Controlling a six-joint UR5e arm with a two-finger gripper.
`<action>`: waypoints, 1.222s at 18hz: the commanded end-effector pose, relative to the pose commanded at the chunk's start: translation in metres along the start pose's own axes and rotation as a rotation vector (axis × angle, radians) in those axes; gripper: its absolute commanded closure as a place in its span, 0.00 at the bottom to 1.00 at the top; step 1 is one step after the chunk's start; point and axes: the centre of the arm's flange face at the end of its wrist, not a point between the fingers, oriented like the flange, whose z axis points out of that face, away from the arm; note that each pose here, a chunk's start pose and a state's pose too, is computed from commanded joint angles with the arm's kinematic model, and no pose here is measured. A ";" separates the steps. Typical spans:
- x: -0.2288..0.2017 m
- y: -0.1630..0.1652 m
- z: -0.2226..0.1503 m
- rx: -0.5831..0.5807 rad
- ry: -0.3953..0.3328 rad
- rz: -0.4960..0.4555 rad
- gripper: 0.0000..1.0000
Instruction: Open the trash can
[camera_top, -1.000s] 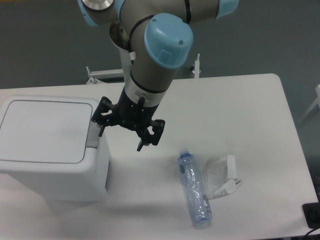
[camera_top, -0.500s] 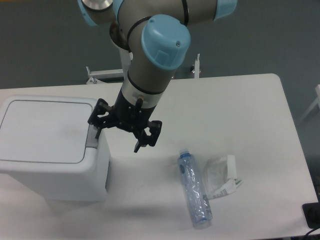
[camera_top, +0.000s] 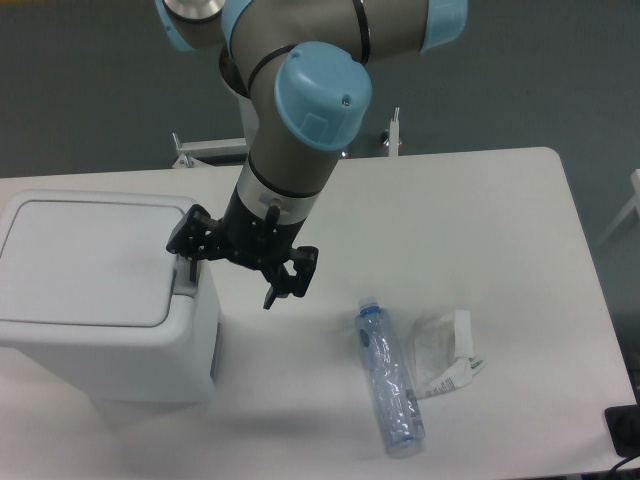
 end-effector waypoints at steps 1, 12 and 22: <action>0.000 0.000 0.000 0.000 0.000 0.000 0.00; -0.001 -0.002 -0.017 0.042 -0.025 0.015 0.00; -0.111 0.035 -0.059 0.079 -0.130 -0.011 0.00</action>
